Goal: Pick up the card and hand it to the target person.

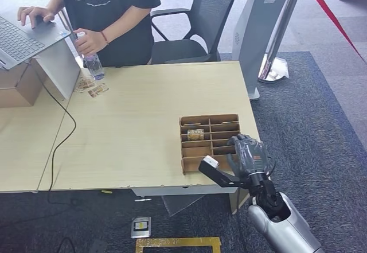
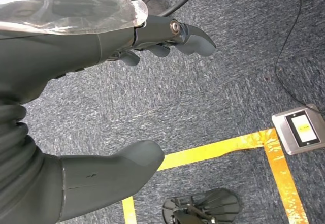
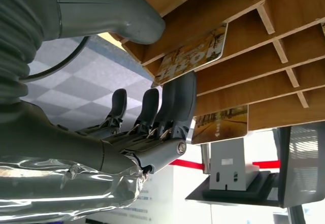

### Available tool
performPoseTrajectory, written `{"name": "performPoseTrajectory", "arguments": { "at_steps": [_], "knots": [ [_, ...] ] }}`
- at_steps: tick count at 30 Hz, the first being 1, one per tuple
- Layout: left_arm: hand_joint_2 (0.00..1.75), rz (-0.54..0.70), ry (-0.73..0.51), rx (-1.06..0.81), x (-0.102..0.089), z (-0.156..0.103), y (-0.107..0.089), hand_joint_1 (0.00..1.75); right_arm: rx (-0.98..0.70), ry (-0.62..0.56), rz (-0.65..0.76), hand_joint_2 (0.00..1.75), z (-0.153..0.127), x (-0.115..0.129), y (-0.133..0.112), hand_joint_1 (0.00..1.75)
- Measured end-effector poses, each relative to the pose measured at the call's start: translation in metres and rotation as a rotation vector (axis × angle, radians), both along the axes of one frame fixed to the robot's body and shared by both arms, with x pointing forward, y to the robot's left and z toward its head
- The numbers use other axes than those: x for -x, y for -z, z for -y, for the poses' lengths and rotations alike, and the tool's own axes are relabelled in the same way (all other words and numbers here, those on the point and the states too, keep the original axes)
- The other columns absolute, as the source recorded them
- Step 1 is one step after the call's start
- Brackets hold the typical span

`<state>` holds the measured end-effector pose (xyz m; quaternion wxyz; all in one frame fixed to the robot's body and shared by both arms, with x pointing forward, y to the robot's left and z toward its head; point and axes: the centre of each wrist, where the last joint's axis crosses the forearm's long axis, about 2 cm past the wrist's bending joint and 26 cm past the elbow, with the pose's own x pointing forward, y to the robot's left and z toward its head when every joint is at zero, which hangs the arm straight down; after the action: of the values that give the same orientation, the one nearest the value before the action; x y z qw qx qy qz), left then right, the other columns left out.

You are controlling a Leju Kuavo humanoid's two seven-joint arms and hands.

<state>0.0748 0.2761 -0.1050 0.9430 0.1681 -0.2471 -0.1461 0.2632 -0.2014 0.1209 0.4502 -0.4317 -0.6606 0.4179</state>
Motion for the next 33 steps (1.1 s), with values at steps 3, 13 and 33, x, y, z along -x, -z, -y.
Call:
{"name": "performPoseTrajectory", "arguments": {
  "at_steps": [3,13,33],
  "knots": [
    [1.75,0.0,0.002,0.0,0.0,0.0003,0.0,0.0,0.003,0.008,-0.002,1.75,0.0,0.0,0.0,0.87],
    [1.75,-0.009,0.008,0.002,-0.0001,0.0016,0.0,0.0,0.056,0.052,0.004,1.75,-0.0009,-0.0008,-0.0025,1.7],
    [1.75,-0.012,0.01,0.01,0.0,0.0029,0.0,0.0,0.047,0.012,0.032,1.75,-0.0007,-0.0013,-0.0099,1.71]
  ]
}}
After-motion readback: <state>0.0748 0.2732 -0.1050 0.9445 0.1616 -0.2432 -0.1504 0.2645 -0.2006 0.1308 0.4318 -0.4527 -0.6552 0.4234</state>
